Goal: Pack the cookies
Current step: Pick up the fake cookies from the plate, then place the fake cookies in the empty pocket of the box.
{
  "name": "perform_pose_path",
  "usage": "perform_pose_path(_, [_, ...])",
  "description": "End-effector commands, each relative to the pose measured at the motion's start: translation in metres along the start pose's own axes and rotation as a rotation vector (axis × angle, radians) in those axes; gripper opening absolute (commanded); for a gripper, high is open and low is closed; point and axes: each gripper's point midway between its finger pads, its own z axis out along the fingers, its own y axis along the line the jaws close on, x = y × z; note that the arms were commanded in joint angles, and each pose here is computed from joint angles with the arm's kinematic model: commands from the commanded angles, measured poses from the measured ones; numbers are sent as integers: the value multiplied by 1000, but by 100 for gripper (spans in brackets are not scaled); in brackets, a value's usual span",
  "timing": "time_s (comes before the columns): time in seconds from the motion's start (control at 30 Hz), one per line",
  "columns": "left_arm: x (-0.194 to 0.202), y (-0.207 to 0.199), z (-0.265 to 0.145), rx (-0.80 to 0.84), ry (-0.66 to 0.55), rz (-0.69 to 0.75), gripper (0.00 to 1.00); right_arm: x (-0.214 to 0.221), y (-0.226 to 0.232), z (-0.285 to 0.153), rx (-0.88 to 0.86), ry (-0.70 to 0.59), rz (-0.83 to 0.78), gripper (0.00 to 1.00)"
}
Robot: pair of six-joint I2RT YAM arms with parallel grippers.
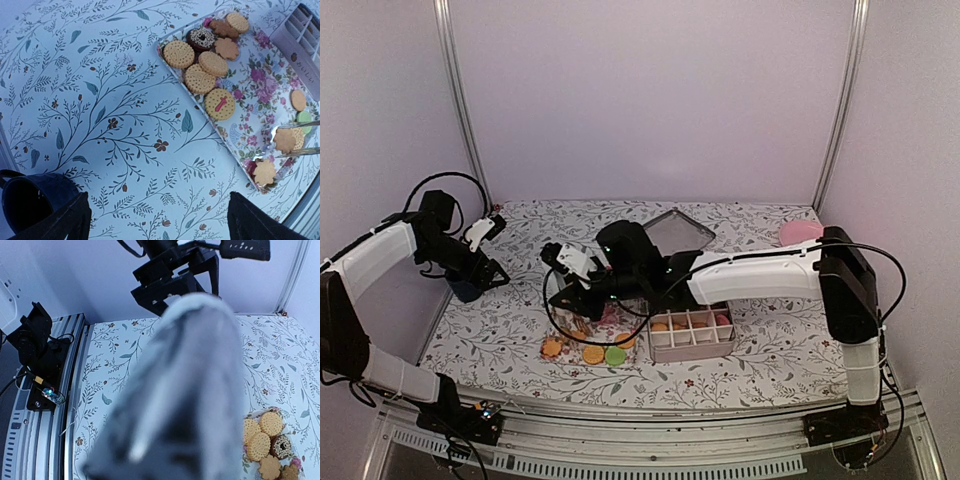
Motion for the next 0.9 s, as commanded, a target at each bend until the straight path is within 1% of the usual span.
perform_pose_path(0.0, [0,1,-3,-9,-10,8,95,-69,-19,-65,89,-158,1,13])
perform_pose_path(0.03, [0,1,-3,-8,-11,8,95,-74,-23,-80,106,-174,14,13])
perform_pose_path(0.1, [1,2,-2,-9,-7,7,95,-67,-31,-102,143,-171,38,13])
perform_pose_path(0.13, [1,1,-1,-7,-4,7,95,-55,-34,-111,164,-150,55,13])
perform_pose_path(0.27, [0,1,-1,-2,-8,9,95,-32,-42,-150,243,-124,95,13])
perform_pose_path(0.4, [-1,0,-2,-2,-12,10,95,-6,-43,-177,305,-76,128,14])
perform_pose_path(0.57, [-2,0,-2,2,-14,11,95,17,-38,-195,330,-24,165,14])
perform_pose_path(0.7, [-1,-1,-1,8,-13,6,95,26,-36,-202,340,-3,195,14])
perform_pose_path(0.8, [-1,-1,-1,6,-13,7,95,27,-33,-204,331,0,202,18])
perform_pose_path(0.87, [-1,-1,-1,6,-13,7,95,27,-32,-203,319,3,204,27])
